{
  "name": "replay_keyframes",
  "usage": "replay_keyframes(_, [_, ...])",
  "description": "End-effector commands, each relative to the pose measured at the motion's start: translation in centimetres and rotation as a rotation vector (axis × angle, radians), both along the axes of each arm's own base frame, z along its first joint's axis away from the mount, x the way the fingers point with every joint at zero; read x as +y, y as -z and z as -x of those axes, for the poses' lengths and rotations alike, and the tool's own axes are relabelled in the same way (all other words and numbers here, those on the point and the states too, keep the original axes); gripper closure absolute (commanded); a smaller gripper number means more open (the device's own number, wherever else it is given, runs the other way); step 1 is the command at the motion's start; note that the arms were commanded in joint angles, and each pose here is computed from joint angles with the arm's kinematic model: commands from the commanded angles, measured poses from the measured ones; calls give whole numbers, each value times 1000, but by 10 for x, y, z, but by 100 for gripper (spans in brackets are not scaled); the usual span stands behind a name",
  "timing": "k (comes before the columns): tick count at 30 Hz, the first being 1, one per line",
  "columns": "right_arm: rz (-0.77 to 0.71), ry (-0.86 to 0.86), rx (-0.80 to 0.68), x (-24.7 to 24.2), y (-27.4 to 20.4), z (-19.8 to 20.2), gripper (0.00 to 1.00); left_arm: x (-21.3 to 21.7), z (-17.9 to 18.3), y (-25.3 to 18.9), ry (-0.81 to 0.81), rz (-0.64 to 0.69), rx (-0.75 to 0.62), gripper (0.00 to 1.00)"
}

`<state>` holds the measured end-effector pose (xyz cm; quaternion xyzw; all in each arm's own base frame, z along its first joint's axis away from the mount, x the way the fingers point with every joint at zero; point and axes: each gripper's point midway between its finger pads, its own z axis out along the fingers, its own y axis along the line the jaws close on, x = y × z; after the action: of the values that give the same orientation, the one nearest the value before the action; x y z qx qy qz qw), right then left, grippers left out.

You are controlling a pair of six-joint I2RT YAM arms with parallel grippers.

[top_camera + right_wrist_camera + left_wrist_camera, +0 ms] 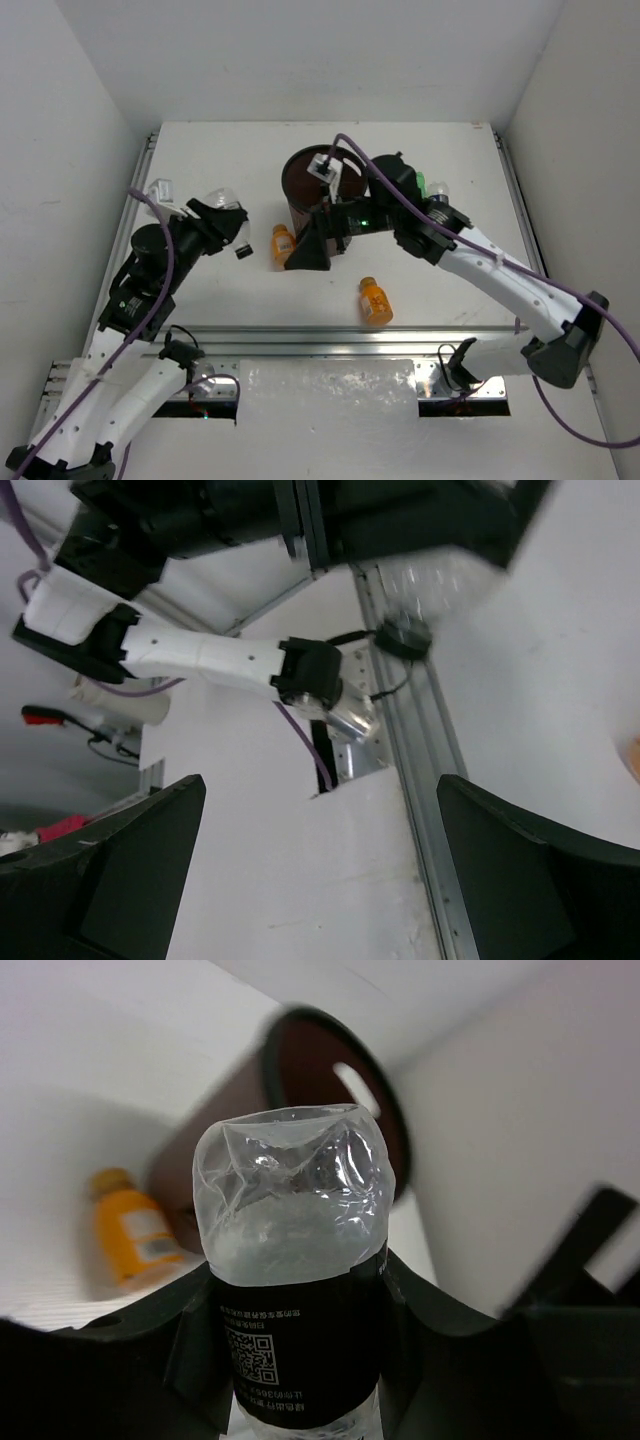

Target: Put the plastic bottles in the bin

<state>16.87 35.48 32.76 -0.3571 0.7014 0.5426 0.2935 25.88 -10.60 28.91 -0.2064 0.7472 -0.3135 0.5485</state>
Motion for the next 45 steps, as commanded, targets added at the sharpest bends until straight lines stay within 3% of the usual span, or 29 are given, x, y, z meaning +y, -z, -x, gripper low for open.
replay_keyframes(1, [-108,-83,-65,31,-37,9,1,-66,37,-31,439,95,-121,100])
replay_keyframes(2, [-135,-83,-79,35,-42,6,1,-80,50,-44,553,150,-166,100])
replay_keyframes(6, [-135,-55,-63,45,-33,2,1,-92,67,-54,661,226,-241,100])
replay_keyframes(8, [-77,45,-83,46,-16,-14,1,-89,74,-65,660,232,-290,100])
replay_keyframes(13, [-66,69,-69,51,-1,-15,3,-88,86,-84,682,296,-368,100])
replay_keyframes(22, [-63,186,-78,48,8,-20,8,-86,83,-81,664,370,-392,100])
replay_keyframes(29, [-226,-33,-16,69,-14,14,27,-89,81,-76,682,418,-410,100])
replay_keyframes(30, [-242,-31,-25,70,-16,15,31,-90,80,-74,685,420,-403,100])
replay_keyframes(31, [-250,-20,-27,69,-19,14,45,-90,80,-75,688,419,-406,100])
replay_keyframes(32, [-256,-15,-35,69,-20,13,53,-91,78,-74,689,419,-402,96])
replay_keyframes(35, [-253,60,-78,62,-22,3,91,-92,74,-71,679,392,-397,64])
replay_keyframes(36, [-226,81,-77,60,-17,0,97,-88,70,-80,646,378,-412,36])
replay_keyframes(39, [-144,201,-123,48,-4,-18,100,-70,43,-89,463,266,-362,10])
replay_keyframes(40, [-122,234,-149,44,-1,-25,100,-66,32,-88,412,233,-331,4])
replay_keyframes(41, [-107,258,-159,42,-1,-29,100,-59,24,-75,358,179,-253,3])
replay_keyframes(42, [-69,298,-159,36,6,-38,100,-46,16,-99,267,168,-280,2])
replay_keyframes(44, [-31,341,-170,29,9,-48,100,-30,-4,-81,138,112,-147,0])
replay_keyframes(45, [18,411,-185,20,13,-63,100,-7,-12,-102,2,97,-166,0])
